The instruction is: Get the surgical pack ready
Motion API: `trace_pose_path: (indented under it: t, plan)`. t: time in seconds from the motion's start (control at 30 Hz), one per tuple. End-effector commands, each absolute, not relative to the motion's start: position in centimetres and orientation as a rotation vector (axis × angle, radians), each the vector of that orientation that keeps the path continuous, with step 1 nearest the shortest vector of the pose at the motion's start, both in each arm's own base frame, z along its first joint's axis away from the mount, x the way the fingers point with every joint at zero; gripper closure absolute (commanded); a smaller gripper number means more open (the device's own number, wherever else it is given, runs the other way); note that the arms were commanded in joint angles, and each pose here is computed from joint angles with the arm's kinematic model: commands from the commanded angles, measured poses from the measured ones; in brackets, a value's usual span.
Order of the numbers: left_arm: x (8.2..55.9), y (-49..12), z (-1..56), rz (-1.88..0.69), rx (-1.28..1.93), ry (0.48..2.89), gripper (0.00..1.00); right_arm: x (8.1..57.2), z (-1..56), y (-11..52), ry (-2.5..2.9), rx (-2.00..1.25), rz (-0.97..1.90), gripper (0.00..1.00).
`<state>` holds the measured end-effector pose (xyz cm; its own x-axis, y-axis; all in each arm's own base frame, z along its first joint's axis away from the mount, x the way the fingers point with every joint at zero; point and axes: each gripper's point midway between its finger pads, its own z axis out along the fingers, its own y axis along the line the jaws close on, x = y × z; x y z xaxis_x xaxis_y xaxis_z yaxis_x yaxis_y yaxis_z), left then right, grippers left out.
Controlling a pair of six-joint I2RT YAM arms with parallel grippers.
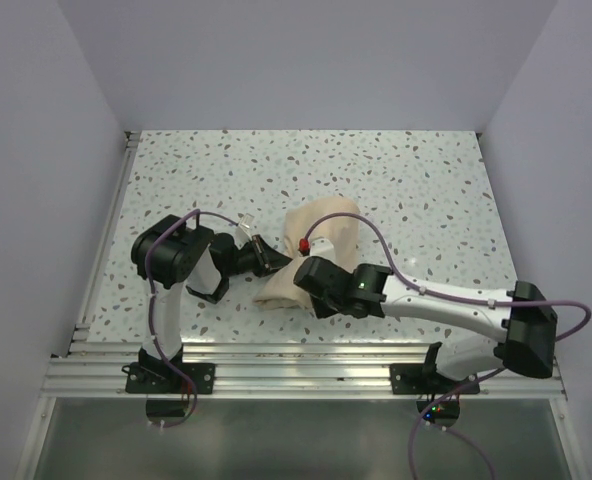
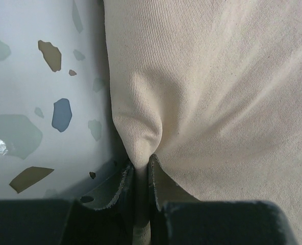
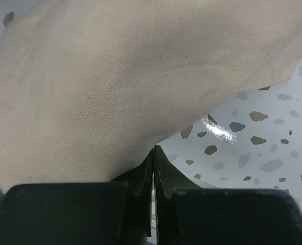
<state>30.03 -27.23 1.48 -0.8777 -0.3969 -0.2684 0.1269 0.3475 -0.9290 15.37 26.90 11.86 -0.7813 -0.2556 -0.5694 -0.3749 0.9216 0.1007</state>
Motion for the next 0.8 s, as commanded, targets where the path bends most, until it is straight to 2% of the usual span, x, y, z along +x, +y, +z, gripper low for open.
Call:
trace_pose_path:
  t: [0.0, 0.37, 0.53, 0.77]
  plan:
    - [27.2, -25.3, -4.5, -1.371, -0.317, 2.402, 1.0, 15.6, 11.4, 27.5, 2.525, -0.413, 0.248, 1.0]
    - [27.1, -25.3, -4.6, -1.37, -0.317, 2.406, 1.0, 18.3, 12.0, 24.2, 2.497, -0.23, 0.354, 1.0]
    - [27.2, -25.3, -4.6, -1.371, -0.316, 2.405, 1.0, 19.8, 10.2, 20.9, 2.55, -0.142, 0.329, 1.0]
    - [27.2, -25.3, -4.5, -1.372, -0.312, 2.404, 1.0, 22.7, 8.0, 18.8, 2.562, 0.045, 0.464, 1.0]
